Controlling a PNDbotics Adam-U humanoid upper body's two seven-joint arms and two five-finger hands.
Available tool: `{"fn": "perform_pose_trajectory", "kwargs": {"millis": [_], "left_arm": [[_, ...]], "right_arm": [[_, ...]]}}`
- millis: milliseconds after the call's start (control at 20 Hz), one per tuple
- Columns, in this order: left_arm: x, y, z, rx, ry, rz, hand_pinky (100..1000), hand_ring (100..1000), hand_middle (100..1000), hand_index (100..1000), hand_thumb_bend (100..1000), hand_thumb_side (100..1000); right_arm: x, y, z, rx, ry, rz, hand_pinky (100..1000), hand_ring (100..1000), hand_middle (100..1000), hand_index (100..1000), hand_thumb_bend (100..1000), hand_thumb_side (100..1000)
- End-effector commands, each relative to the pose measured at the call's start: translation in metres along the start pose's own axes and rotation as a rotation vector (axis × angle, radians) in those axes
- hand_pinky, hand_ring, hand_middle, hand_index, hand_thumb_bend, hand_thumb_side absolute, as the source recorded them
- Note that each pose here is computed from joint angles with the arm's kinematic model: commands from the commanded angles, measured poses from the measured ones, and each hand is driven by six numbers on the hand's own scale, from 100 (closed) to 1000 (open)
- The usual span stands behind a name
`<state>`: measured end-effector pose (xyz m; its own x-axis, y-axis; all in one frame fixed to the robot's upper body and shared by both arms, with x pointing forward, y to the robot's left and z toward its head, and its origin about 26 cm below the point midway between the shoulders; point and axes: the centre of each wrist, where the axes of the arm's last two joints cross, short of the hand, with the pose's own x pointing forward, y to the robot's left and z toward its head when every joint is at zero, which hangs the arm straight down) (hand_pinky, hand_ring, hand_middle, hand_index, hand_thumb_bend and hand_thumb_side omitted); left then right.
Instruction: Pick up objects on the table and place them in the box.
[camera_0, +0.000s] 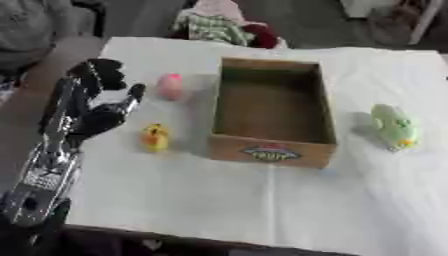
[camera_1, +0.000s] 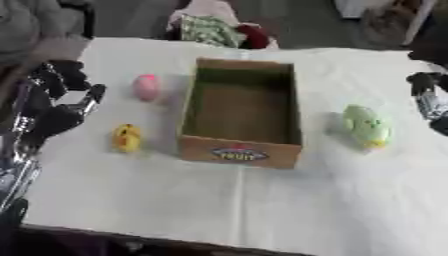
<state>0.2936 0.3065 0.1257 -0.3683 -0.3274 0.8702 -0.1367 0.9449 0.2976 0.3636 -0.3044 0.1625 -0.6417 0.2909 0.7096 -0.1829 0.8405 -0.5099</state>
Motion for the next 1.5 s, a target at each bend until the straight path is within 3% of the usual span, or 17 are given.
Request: {"fn": "perform_pose_trajectory", "kwargs": {"millis": [50, 650, 1150, 1500], "left_arm": [[0.005, 0.007, -0.003, -0.004, -0.019, -0.036, 686, 573, 532, 681, 458, 100], [-0.009, 0.010, 0.002, -0.046, 0.051, -0.098, 690, 576, 535, 685, 466, 114], [-0.037, 0.010, 0.016, -0.187, 0.185, -0.187, 691, 577, 536, 687, 497, 139], [-0.057, 0.006, 0.020, -0.199, 0.285, -0.227, 689, 578, 537, 687, 532, 140]], "right_arm": [[0.009, -0.008, -0.005, -0.002, -0.032, 0.023, 728, 907, 752, 800, 100, 316], [0.009, -0.008, -0.005, 0.002, -0.032, 0.023, 729, 909, 752, 799, 100, 314], [0.009, -0.007, -0.006, 0.010, -0.034, 0.022, 729, 910, 752, 798, 100, 314], [0.009, -0.007, -0.006, 0.009, -0.034, 0.022, 729, 912, 752, 798, 100, 312]]}}
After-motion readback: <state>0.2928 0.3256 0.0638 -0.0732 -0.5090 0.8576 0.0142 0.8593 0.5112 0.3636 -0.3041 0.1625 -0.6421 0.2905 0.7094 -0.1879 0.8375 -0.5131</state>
